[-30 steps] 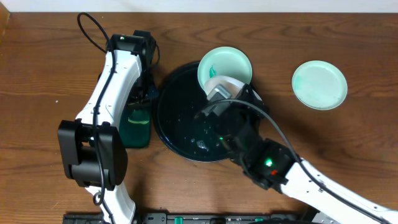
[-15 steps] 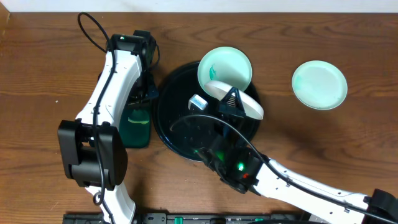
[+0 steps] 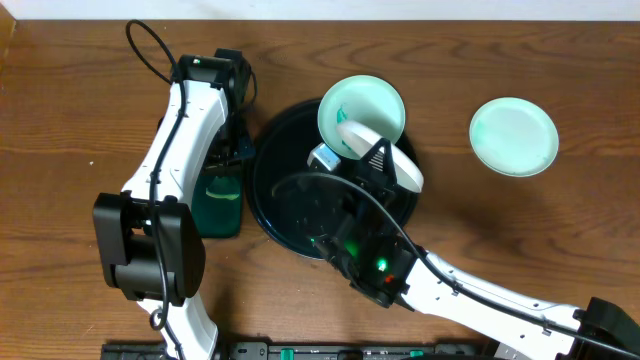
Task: Clean dirty plates on tray and stack at the side
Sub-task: 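Lift and tilt the white plate upright with the right gripper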
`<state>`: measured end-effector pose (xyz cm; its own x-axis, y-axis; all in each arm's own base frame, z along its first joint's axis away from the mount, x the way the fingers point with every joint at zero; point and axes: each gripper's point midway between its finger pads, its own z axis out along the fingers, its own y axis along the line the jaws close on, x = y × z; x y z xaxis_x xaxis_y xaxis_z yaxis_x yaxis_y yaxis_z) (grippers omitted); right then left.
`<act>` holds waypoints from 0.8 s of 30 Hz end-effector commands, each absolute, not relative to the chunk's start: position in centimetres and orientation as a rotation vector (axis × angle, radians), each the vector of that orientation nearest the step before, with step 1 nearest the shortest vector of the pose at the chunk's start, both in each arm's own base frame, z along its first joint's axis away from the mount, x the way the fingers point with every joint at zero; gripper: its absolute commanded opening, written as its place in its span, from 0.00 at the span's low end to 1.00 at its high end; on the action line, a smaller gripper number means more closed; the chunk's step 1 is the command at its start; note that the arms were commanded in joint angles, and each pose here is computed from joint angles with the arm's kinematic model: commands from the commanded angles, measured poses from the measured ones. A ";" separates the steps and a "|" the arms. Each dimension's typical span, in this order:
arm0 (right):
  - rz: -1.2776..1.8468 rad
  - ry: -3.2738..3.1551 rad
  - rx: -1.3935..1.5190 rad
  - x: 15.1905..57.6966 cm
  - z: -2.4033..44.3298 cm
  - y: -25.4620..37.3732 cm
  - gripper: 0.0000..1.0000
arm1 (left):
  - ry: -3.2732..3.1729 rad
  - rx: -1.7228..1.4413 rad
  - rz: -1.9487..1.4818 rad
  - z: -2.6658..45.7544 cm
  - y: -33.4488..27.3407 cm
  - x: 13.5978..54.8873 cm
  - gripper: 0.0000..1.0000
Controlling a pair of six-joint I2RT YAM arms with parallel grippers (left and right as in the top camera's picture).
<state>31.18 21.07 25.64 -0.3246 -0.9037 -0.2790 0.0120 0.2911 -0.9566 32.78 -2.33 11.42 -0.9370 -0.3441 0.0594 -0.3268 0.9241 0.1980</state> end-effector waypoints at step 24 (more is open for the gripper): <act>-0.894 1.561 -0.918 29.6 24.3 26.7 0.01 | -2.965 0.461 -0.259 10.7 -2.5 32.4 0.07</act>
